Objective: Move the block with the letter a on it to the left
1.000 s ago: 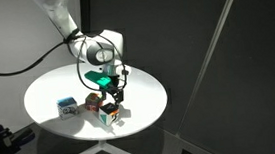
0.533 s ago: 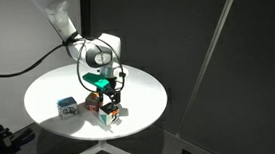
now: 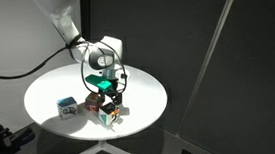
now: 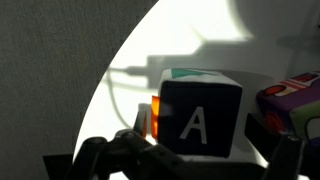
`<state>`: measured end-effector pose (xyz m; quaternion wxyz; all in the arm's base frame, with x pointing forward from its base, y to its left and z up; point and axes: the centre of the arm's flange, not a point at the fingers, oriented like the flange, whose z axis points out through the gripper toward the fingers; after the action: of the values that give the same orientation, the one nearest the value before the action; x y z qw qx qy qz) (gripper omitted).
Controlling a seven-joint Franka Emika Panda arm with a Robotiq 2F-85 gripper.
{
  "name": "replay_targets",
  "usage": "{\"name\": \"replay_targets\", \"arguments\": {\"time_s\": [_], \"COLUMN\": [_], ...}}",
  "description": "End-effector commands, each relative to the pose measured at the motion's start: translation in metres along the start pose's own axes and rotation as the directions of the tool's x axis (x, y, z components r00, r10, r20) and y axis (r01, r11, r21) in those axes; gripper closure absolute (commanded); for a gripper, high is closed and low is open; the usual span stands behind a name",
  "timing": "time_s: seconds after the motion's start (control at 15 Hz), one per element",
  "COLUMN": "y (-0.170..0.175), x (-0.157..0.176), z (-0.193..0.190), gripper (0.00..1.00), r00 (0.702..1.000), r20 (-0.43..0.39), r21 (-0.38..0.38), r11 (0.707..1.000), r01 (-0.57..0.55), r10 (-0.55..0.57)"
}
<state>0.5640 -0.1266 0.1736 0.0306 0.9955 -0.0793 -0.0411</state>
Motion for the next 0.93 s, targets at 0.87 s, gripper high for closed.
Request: {"name": "replay_targets", "arguments": {"time_s": [0.87], "y": [-0.001], "x": [0.024], "z": [0.030], "gripper": [0.25], "r00": [0.999], "r20": [0.037], "r21": [-0.016], "r11": [1.000], "r01": [-0.002], "r10": [0.003]}}
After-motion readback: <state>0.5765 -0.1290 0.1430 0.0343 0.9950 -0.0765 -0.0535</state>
